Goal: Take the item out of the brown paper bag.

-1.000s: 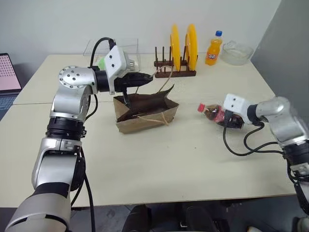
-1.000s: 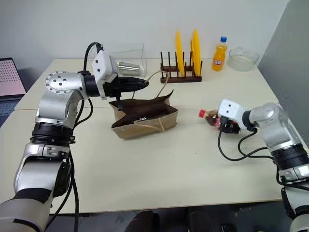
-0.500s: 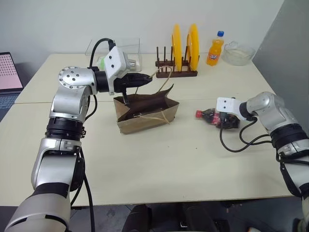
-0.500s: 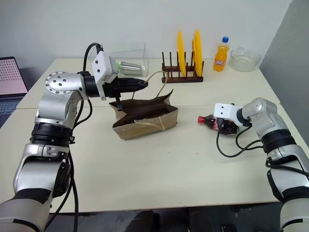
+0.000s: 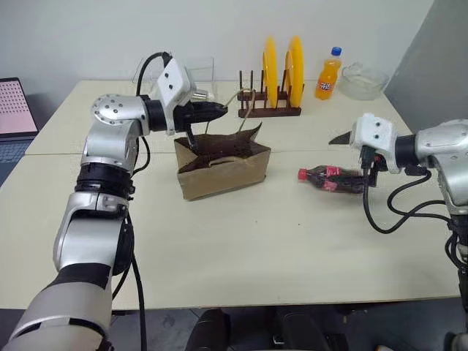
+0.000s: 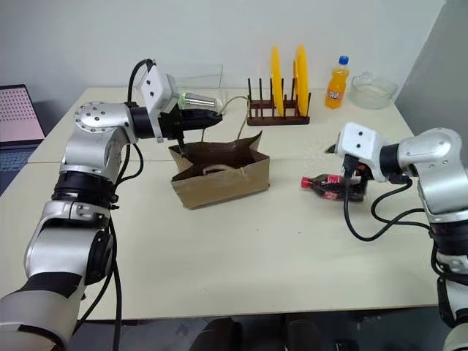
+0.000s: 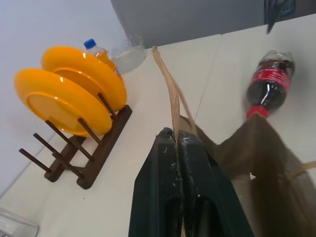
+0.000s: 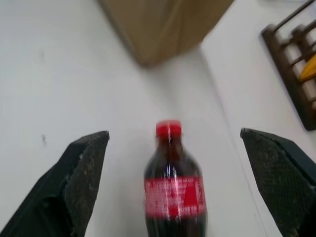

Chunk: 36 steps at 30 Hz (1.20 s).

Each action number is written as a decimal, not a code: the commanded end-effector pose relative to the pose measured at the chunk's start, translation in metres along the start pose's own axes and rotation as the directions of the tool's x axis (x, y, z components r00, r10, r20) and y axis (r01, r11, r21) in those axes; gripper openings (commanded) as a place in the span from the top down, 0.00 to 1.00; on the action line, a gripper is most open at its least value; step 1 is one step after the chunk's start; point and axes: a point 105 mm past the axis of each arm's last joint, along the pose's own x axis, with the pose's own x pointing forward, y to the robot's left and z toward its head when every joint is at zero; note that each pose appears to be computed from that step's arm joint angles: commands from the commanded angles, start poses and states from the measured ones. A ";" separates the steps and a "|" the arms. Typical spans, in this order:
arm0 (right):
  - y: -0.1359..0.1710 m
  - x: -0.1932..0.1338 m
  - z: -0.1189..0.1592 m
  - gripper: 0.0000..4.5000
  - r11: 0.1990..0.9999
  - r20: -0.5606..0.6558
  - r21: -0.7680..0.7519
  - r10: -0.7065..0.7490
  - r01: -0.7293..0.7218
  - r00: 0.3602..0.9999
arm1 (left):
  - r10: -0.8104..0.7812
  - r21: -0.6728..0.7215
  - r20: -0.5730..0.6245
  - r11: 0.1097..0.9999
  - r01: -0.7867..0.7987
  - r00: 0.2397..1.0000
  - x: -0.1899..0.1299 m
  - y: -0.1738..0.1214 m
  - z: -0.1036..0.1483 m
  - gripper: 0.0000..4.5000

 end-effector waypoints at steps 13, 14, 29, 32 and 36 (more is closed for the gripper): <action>0.057 0.021 0.080 0.00 0.971 0.446 0.202 -0.209 0.129 0.870 | 0.112 0.043 -0.056 0.993 -0.110 0.992 -0.018 0.027 -0.006 0.30; 0.058 0.022 0.079 0.00 0.972 0.443 0.201 -0.204 0.125 0.873 | 0.113 0.042 -0.052 0.993 -0.110 0.992 -0.018 0.027 -0.004 0.23; 0.061 0.022 0.065 0.00 0.970 0.433 0.189 -0.221 0.152 0.874 | 0.383 0.043 0.015 0.923 -0.383 0.924 -0.081 0.031 0.031 0.00; 0.056 0.014 0.062 0.00 0.954 0.444 0.213 -0.287 0.211 0.849 | 0.478 -0.064 0.002 0.876 -0.477 0.878 -0.093 0.013 0.024 0.00; 0.054 0.003 0.045 0.00 0.892 0.409 0.313 -0.436 0.326 0.802 | 0.655 -0.130 -0.070 0.742 -0.658 0.752 -0.110 -0.033 -0.005 0.00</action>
